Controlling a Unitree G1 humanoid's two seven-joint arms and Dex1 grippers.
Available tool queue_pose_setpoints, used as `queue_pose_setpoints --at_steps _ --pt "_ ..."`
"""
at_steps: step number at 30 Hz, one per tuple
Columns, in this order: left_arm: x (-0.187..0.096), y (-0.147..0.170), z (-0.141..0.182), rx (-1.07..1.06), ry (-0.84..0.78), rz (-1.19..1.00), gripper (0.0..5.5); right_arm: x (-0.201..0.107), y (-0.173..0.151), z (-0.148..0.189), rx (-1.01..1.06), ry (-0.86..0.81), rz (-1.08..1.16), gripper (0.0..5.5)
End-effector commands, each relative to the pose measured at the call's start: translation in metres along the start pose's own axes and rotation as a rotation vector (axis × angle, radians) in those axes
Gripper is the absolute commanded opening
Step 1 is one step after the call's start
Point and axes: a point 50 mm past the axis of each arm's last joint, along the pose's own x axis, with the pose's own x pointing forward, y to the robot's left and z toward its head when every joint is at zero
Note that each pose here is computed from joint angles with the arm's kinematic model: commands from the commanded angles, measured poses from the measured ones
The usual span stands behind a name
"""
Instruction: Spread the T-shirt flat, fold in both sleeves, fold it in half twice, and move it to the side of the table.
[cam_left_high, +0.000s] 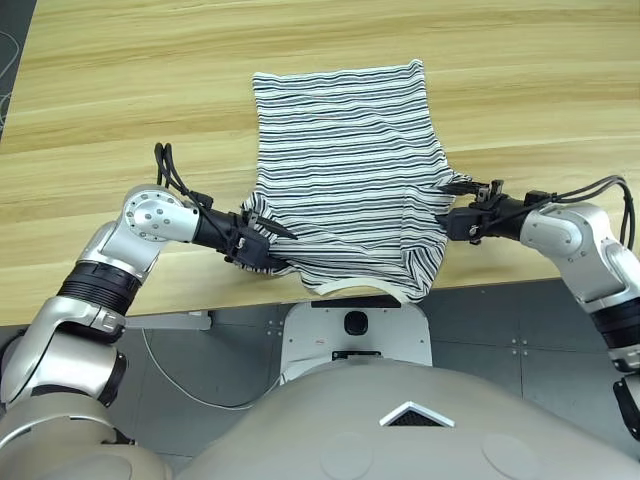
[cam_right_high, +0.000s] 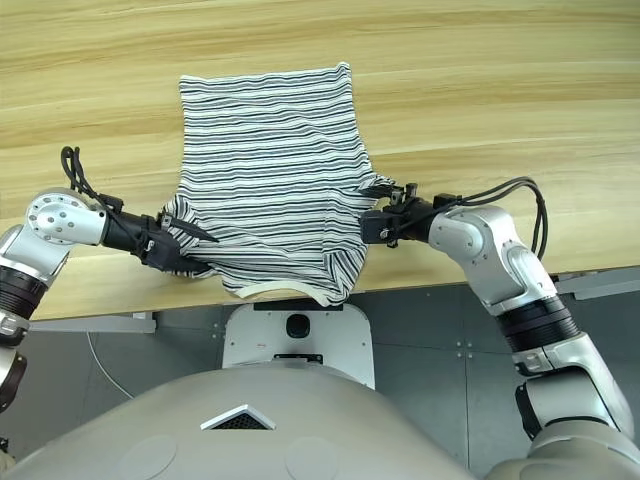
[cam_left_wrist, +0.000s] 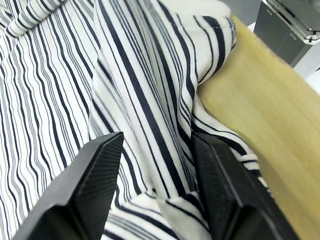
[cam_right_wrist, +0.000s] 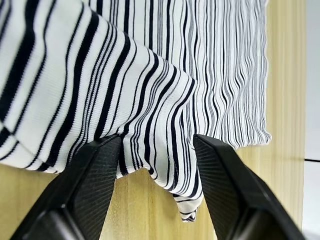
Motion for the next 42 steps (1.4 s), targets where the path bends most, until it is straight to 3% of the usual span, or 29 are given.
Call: queue_pose_setpoints --at_steps 1,8,17,26,36,39,42 --pt "0.003 -0.064 -0.024 -0.185 0.145 -0.349 2.49 0.002 -0.018 -0.008 0.115 0.057 -0.217 2.68" --pt "-0.002 -0.062 0.003 -0.153 0.042 -0.377 2.49 -0.001 -0.045 -0.009 0.190 0.069 -0.454 2.68" --pt "0.001 -0.042 0.028 -0.197 -0.107 -0.251 2.49 0.001 -0.042 0.007 0.388 -0.079 -0.417 2.68" --pt "0.002 -0.027 0.021 -0.174 -0.076 -0.153 2.49 0.017 -0.018 0.014 0.367 -0.092 -0.287 2.68" --pt "-0.027 0.000 0.045 -0.247 -0.348 -0.022 2.49 0.033 -0.005 0.015 0.360 -0.088 -0.242 2.68" --pt "-0.039 0.018 0.049 -0.258 -0.409 0.169 2.49 0.040 0.000 0.016 0.372 -0.087 -0.241 2.68" --pt "-0.051 0.051 0.046 -0.311 -0.401 0.602 2.49 0.042 0.008 0.020 0.413 -0.101 -0.261 2.68"
